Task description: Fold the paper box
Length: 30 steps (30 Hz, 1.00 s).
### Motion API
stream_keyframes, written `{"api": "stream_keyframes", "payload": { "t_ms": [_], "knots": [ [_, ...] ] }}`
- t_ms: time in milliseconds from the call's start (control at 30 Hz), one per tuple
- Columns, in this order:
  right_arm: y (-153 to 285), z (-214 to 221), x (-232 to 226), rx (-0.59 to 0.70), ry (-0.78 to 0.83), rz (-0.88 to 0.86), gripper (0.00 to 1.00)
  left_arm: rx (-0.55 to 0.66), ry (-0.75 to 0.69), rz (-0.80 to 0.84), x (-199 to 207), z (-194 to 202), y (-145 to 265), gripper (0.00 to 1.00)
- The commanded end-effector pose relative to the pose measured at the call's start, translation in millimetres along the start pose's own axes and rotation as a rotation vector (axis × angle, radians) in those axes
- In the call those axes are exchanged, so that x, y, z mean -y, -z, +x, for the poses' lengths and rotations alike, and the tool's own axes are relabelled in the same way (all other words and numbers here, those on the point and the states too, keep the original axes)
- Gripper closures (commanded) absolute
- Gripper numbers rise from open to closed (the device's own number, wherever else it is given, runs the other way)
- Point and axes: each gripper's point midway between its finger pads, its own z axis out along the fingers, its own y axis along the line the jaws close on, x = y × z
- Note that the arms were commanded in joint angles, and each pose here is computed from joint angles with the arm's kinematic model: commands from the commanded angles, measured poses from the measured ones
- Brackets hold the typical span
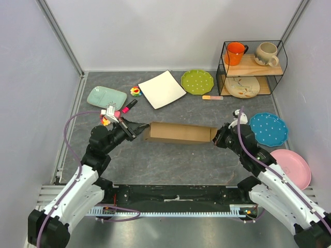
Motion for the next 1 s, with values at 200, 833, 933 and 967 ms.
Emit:
{"api": "stream_keyframes", "payload": {
  "t_ms": [200,833,933,967],
  "knots": [
    [-13.6,-25.4,-47.3,0.020,0.002,-0.125,1.00,-0.191,0.124,-0.097,-49.8,56.4,-2.9,0.98],
    [-9.9,-35.5,-59.9,-0.012,-0.013,-0.116,1.00,-0.210,0.106,-0.091,-26.9,41.9,-9.3,0.98],
    [4.2,-36.1,-61.8,-0.008,-0.034,-0.129,1.00,-0.224,0.109,-0.074,-18.1,43.6,-2.1,0.98],
    [7.5,-35.1,-61.7,-0.011,-0.041,-0.131,1.00,-0.227,0.111,-0.070,-16.0,44.1,-0.2,0.98]
  ]
}}
